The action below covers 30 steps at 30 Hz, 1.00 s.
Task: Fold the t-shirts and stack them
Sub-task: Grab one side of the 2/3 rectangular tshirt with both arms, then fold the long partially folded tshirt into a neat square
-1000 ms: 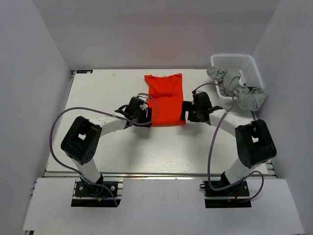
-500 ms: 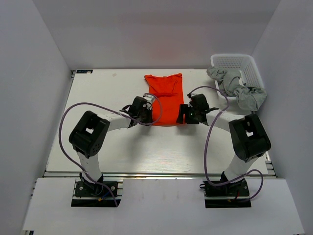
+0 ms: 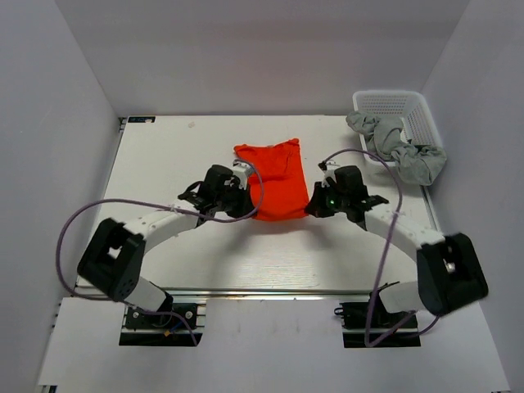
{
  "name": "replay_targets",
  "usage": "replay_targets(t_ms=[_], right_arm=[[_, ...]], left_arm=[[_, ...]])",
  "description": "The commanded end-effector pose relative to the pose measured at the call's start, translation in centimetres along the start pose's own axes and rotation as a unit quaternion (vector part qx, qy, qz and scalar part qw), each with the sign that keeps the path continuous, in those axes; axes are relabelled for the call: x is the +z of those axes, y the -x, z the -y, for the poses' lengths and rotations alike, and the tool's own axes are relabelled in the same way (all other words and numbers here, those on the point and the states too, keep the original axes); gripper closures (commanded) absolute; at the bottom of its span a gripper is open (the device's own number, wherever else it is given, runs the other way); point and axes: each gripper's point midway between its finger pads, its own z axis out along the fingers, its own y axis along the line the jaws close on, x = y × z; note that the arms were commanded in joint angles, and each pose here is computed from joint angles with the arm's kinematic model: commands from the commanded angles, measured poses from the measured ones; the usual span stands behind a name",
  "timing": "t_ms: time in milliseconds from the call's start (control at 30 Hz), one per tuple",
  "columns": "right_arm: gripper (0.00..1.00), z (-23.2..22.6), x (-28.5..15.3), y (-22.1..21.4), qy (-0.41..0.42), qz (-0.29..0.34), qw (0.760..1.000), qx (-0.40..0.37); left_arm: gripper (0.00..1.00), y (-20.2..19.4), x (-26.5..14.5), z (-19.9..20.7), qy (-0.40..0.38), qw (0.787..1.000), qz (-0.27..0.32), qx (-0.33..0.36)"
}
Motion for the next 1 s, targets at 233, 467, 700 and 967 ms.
replay_targets(t_ms=[233,467,700,967], right_arm=[[1.00,-8.9,-13.0,-0.4,0.179,0.075,0.973,-0.127],[1.00,-9.4,-14.8,0.8,0.172,0.104,0.970,-0.135],[1.00,-7.8,-13.3,3.6,0.119,0.140,0.977,-0.105],[1.00,-6.1,-11.7,6.8,0.063,0.171,0.980,-0.074]], left_arm=[[1.00,-1.4,-11.4,10.7,-0.227,0.973,-0.042,0.018],[1.00,-1.8,-12.5,11.5,-0.241,0.969,-0.053,-0.009],[1.00,0.7,-11.8,10.2,-0.203,0.979,0.005,-0.023],[1.00,4.3,-9.7,9.7,-0.183,0.982,0.023,-0.029]])
